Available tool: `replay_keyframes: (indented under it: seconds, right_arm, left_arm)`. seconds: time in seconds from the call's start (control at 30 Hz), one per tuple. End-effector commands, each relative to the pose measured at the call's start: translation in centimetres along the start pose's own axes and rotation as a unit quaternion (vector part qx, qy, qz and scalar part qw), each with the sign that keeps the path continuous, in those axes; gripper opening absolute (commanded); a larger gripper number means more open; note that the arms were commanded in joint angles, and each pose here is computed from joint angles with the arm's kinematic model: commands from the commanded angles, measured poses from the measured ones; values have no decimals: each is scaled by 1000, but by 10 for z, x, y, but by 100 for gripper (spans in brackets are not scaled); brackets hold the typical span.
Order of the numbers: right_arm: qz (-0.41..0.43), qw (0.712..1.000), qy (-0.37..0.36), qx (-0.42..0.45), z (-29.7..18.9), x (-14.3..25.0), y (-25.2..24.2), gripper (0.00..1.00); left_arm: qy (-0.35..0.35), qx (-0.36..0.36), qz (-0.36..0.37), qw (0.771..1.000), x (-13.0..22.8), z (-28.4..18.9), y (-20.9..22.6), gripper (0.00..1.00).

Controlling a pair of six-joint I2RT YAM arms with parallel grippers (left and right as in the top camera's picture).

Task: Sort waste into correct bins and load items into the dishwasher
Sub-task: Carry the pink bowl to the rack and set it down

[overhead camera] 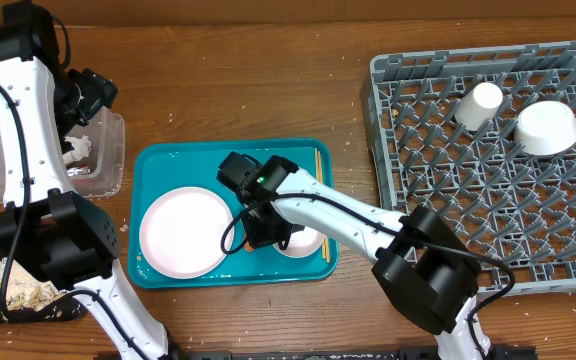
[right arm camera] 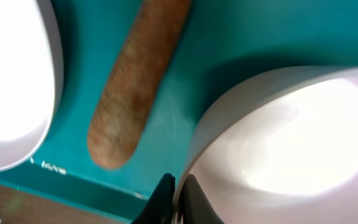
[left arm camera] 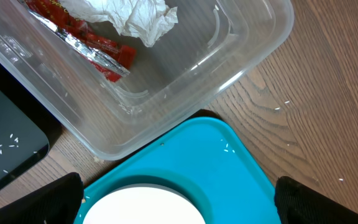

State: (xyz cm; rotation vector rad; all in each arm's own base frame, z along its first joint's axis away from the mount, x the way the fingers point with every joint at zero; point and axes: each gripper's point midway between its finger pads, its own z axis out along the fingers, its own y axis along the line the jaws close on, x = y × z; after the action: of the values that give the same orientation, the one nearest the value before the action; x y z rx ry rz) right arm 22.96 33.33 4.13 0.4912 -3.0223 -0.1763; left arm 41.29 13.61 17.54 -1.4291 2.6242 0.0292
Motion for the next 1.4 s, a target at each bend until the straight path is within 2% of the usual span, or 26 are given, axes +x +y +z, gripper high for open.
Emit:
replay_keyframes:
  seconds: [0.0, 0.13, 0.2, 0.3, 0.4, 0.47, 0.6, 0.67, 0.77, 0.9, 1.03, 1.13, 1.37]
  right_arm:
    - [7, 1000, -16, -24, -36, -12, 9, 4]
    - [2, 997, -48, -65, -100, -29, 16, 4]
    - [-2, 990, -85, -109, -151, -42, 19, 4]
    - [19, 976, -154, -152, -223, -60, -7, 4]
    - [102, 959, -216, -155, -283, -71, -84, 4]
    - [170, 946, -232, -148, -301, -69, -151, 4]
    - [172, 929, -244, -221, -318, -57, -235, 4]
    - [144, 903, -273, -297, -331, -47, -270, 4]
    - [156, 857, -315, -378, -336, -35, -316, 4]
    - [164, 816, -342, -436, -313, -21, -350, 4]
    - [179, 804, -340, -455, -258, -21, -368, 4]
    - [178, 785, -350, -479, -240, -26, -370, 4]
    - [222, 783, -342, -470, -223, -29, -393, 4]
  left_arm:
    - [-9, -1, 10, 1000, -2, -5, 3, 100]
    - [-9, -1, 10, 1000, -2, -5, 3, 100]
    - [-9, -1, 10, 1000, -2, -5, 3, 100]
    - [-9, -1, 10, 1000, -2, -5, 3, 100]
    - [-9, -1, 10, 1000, -2, -5, 3, 100]
    - [-9, -1, 10, 1000, -2, -5, 3, 100]
    - [-9, -1, 10, 1000, -2, -5, 3, 100]
    - [-9, -1, 10, 1000, -2, -5, 3, 100]
    - [-9, -1, 10, 1000, -2, -5, 3, 100]
    - [-9, -1, 10, 1000, -2, -5, 3, 100]
    - [-9, -1, 10, 1000, -2, -5, 3, 100]
    - [-9, -1, 10, 1000, -2, -5, 3, 100]
    - [-9, -1, 10, 1000, -2, -5, 3, 100]
